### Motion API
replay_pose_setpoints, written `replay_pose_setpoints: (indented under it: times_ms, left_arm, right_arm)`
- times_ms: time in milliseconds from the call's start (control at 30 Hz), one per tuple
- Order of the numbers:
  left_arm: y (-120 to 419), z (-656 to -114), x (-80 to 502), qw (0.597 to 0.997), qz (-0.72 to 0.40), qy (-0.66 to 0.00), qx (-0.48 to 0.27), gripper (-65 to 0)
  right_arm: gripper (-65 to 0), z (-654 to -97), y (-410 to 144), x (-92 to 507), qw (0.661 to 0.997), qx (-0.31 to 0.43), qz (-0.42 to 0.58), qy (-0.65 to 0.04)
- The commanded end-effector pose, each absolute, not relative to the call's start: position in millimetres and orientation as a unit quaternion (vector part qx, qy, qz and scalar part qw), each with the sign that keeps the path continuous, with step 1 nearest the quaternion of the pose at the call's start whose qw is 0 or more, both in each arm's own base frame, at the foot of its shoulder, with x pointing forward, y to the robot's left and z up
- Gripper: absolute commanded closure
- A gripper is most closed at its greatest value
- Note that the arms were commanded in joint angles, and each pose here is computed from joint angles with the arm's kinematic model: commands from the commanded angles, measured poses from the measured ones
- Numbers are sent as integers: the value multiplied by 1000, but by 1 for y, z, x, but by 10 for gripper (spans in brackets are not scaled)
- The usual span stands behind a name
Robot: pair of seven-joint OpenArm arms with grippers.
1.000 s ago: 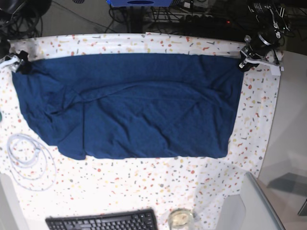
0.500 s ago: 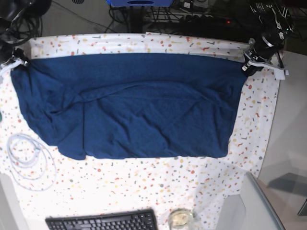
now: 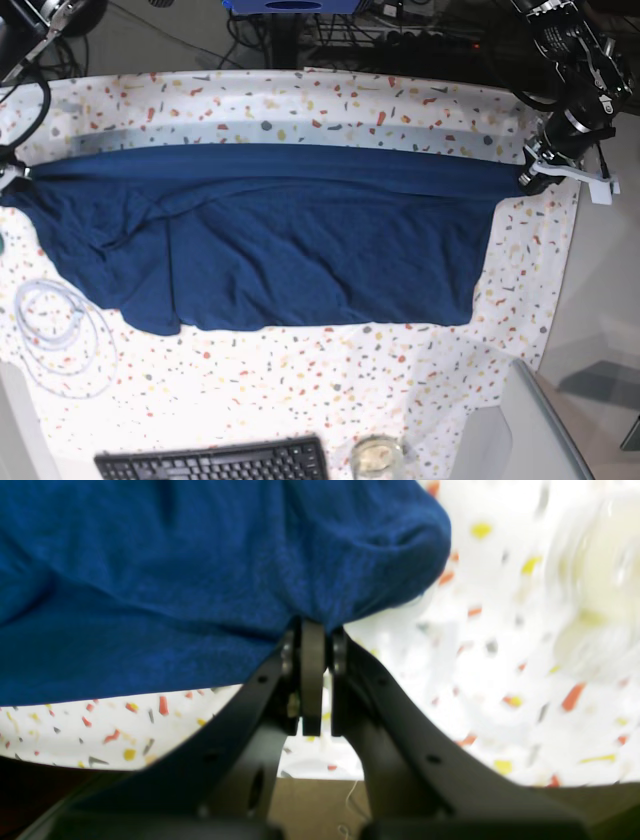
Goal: Layout the t-shirt on the table in an organized manner, then fold the t-shirt properly
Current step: 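Pull the held edge taut and lay it flat along the cloth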
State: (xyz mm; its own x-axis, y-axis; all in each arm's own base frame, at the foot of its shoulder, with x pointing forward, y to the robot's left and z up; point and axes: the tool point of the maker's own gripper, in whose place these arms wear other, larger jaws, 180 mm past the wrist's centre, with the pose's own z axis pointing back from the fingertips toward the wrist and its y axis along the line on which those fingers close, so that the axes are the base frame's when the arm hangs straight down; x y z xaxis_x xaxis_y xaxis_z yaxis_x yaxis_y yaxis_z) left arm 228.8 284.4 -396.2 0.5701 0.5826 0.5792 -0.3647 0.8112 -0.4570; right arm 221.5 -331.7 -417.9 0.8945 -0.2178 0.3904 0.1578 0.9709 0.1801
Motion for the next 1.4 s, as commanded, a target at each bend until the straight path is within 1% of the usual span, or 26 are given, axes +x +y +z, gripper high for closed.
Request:
replay_pose_setpoints:
  times_ms: [0,67,167,333,400,567,667,767,867,967,1133,1367]
  left_arm:
    - [291,-379,240,864,266,-403,-142,0]
    - [297,-370,245,858,273,-413,-137,0]
    - [308,-365,241,855,289,-409,-133,0]
    - [323,-364,229,851,311,-406,-122,0]
    - [324,-366,226,853,312,-401,-121,0]
    - [318,-387,199,865,322,-367,-117,0]
    - [319,-401,181,869,336,-344,-116,0]
    - [322,-417,168,866,352,-336,-111,0]
    - [326,-434,154,859,376,-331,-106,0]
    - [322,-446,148,861,379,-322,-107,0]
    - [318,-449,153,862,365,-337,-102,0]
    - [330,-440,160,857,358,-362,-88,0]
  right_arm:
    - [0,-397,-346,237,966,51,-88,-238]
    - [0,-385,-353,243,964,39,-83,-248]
    - [0,-375,-355,248,962,30,-78,-261]
    - [0,-375,-357,245,963,25,-76,-259]
    - [0,-382,-355,238,965,28,-78,-250]
    - [0,-403,-341,218,970,44,-83,-224]
    - [0,-413,-333,208,970,51,-87,-222]
    - [0,-421,-328,199,968,56,-93,-228]
    - [0,-440,-315,192,971,75,-80,-211]
    - [0,-456,-303,186,972,93,-78,-203]
    - [0,-470,-297,177,969,107,-90,-205]
    - [0,-470,-302,174,966,102,-97,-218]
